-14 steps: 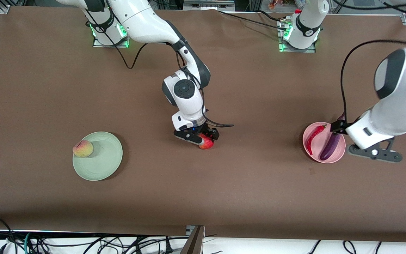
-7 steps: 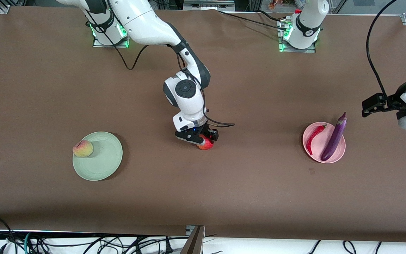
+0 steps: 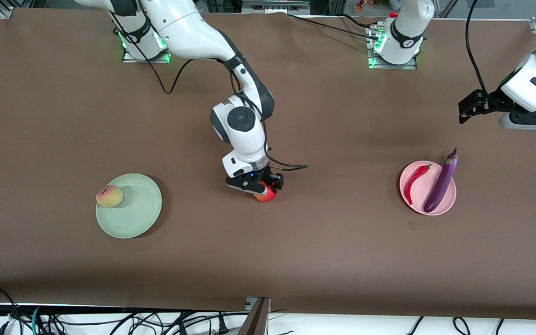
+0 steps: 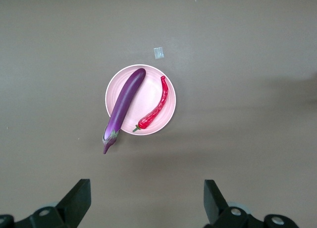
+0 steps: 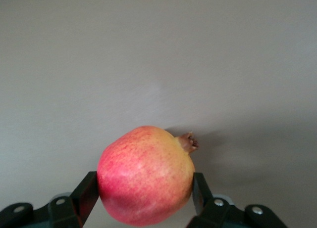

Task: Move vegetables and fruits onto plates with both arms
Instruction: 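Lower the pomegranate onto the green plate and open the right gripper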

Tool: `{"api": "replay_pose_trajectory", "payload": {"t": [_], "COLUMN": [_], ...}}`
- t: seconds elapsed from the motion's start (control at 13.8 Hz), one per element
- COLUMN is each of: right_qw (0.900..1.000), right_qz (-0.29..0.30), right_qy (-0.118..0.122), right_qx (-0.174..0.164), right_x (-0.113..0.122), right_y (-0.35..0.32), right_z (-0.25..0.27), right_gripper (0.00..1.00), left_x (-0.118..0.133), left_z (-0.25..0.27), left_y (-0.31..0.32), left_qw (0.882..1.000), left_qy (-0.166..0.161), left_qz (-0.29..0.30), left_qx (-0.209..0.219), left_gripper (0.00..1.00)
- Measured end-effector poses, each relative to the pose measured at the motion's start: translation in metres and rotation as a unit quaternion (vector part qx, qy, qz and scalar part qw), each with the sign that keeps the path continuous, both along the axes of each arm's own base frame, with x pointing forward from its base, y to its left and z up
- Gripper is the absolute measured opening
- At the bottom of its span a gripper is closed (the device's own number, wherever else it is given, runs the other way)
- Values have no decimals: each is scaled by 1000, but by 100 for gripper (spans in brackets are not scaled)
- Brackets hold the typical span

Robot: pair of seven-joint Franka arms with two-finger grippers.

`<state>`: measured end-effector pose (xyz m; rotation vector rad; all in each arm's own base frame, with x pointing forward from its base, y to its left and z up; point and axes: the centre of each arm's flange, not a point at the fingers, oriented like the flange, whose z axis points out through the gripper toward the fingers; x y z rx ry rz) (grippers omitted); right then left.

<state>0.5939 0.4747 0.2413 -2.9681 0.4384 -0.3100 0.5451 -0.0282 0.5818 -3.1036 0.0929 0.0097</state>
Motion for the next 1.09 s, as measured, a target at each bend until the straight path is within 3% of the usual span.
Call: {"api": "replay_pose_trajectory", "payload": {"t": [0.29,0.51,0.8,1.09], "right_qw": [996,988,970,959], "right_qz": [53,102,162,189], "right_qy": [62,109,172,208], "right_qx": [-47,-49,-53,-44], "right_x": [50,83,95,98], "right_y": [-100,-197,-287,-377], "right_z": [54,77,65,27], "right_gripper": [81,81,81,81], "left_x": [1,3,4,4], "left_z": [-1,-2,-2,-1], "left_y": [-5,-3,-3,-4], "left_qw": [1000,1000,1000,1000], "left_qy": [-1,-1,-1,-2], "left_qz": [-4,-2,-3,-4], "left_qx": [0,0,0,0], "left_gripper": [100,100,100,100]}}
